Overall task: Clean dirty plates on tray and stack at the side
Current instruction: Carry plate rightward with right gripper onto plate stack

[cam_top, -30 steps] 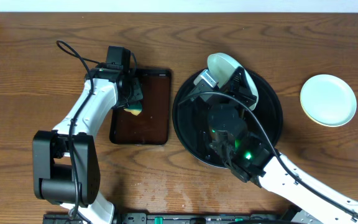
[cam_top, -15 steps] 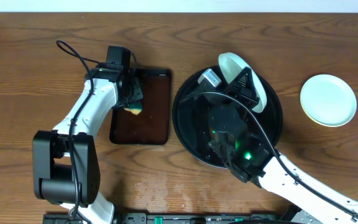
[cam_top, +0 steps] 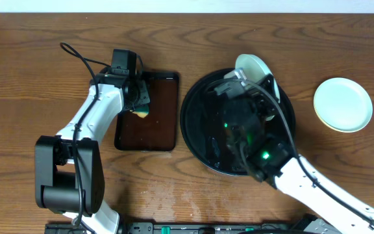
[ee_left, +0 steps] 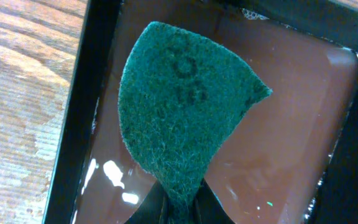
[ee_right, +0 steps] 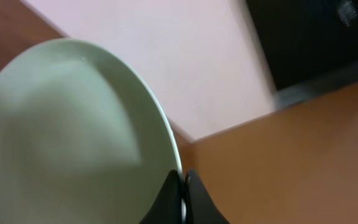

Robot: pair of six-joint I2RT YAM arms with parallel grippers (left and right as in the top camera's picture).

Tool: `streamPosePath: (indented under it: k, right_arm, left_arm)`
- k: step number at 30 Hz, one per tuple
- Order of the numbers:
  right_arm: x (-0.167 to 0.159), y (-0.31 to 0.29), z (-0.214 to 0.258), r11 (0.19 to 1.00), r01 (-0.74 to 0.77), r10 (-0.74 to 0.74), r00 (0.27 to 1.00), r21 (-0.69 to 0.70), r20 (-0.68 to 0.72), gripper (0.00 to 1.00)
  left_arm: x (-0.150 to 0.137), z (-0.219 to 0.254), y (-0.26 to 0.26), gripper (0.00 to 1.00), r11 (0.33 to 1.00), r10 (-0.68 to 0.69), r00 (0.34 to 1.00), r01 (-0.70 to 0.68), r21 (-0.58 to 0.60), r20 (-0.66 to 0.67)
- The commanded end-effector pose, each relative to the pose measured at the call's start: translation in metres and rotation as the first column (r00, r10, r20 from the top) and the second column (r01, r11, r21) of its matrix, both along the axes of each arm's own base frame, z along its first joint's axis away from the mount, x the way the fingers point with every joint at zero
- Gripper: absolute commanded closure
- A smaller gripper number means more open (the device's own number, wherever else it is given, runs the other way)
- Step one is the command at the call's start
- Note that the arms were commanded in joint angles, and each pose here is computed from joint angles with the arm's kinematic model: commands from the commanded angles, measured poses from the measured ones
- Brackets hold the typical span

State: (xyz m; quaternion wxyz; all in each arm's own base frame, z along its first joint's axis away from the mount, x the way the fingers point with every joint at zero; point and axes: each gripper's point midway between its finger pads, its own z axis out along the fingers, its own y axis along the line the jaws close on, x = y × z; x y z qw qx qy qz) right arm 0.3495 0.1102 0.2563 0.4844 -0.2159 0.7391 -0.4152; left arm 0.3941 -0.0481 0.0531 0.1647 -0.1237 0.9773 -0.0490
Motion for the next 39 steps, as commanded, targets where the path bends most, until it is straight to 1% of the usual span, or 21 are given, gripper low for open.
streamPosePath:
  k: [1, 2, 6, 10, 13, 15, 20, 23, 25, 29, 33, 39]
  right_arm:
    - [0.012, 0.001, -0.020, 0.943, -0.030, 0.029, 1.000, 0.332, 0.009, 0.99]
    - [0.014, -0.001, -0.028, 0.926, -0.032, 0.041, 0.999, 0.376, -0.017, 0.99]
    - [0.023, -0.003, -0.058, 0.798, -0.024, 0.112, 0.988, 0.602, -0.109, 0.99]
    - [0.032, -0.001, -0.069, 0.628, -0.022, 0.207, 0.968, 0.778, -0.140, 0.99]
    - [0.038, -0.015, -0.071, 0.491, 0.018, 0.213, 0.967, 0.871, -0.140, 0.99]
    - [0.042, -0.034, -0.072, 0.424, 0.059, 0.172, 0.974, 0.903, -0.145, 0.99]
    - [0.048, -0.095, -0.073, 0.305, 0.137, 0.026, 0.988, 0.942, -0.152, 0.99]
    - [0.047, -0.140, -0.073, 0.224, 0.178, -0.103, 0.982, 0.958, -0.159, 0.99]
    - [0.043, -0.173, -0.074, 0.189, 0.200, -0.193, 0.968, 0.962, -0.163, 0.99]
    - [0.024, -0.238, -0.077, 0.151, 0.249, -0.362, 0.914, 0.957, -0.181, 0.99]
    - [0.000, -0.285, -0.086, 0.091, 0.297, -0.482, 0.848, 0.951, -0.219, 0.99]
    - [-0.030, -0.334, -0.112, -0.003, 0.364, -0.591, 0.750, 0.931, -0.295, 0.99]
  left_arm:
    - [-0.002, -0.006, -0.002, 0.92, 0.999, -0.047, 0.999, 0.047, 0.026, -0.001]
    - [-0.002, -0.006, -0.002, 0.92, 0.998, -0.053, 0.999, 0.053, 0.028, 0.000]
    - [0.001, -0.004, -0.010, 0.92, 0.994, -0.101, 0.995, 0.101, 0.038, 0.015]
    - [0.001, -0.004, -0.017, 0.92, 0.992, -0.119, 0.993, 0.119, 0.039, 0.018]
    - [0.000, -0.004, -0.018, 0.92, 0.992, -0.122, 0.992, 0.122, 0.038, 0.018]
    - [0.000, -0.004, -0.018, 0.92, 0.992, -0.122, 0.992, 0.121, 0.038, 0.018]
    - [0.000, -0.004, -0.018, 0.92, 0.992, -0.122, 0.992, 0.122, 0.038, 0.018]
    - [0.000, -0.004, -0.018, 0.92, 0.992, -0.122, 0.992, 0.122, 0.038, 0.018]
    - [0.000, -0.004, -0.018, 0.91, 0.992, -0.122, 0.992, 0.122, 0.038, 0.018]
    - [0.000, -0.004, -0.018, 0.92, 0.992, -0.122, 0.992, 0.121, 0.038, 0.018]
    - [0.000, -0.004, -0.018, 0.91, 0.992, -0.122, 0.992, 0.121, 0.038, 0.018]
    - [0.000, -0.004, -0.018, 0.92, 0.992, -0.122, 0.992, 0.121, 0.038, 0.018]
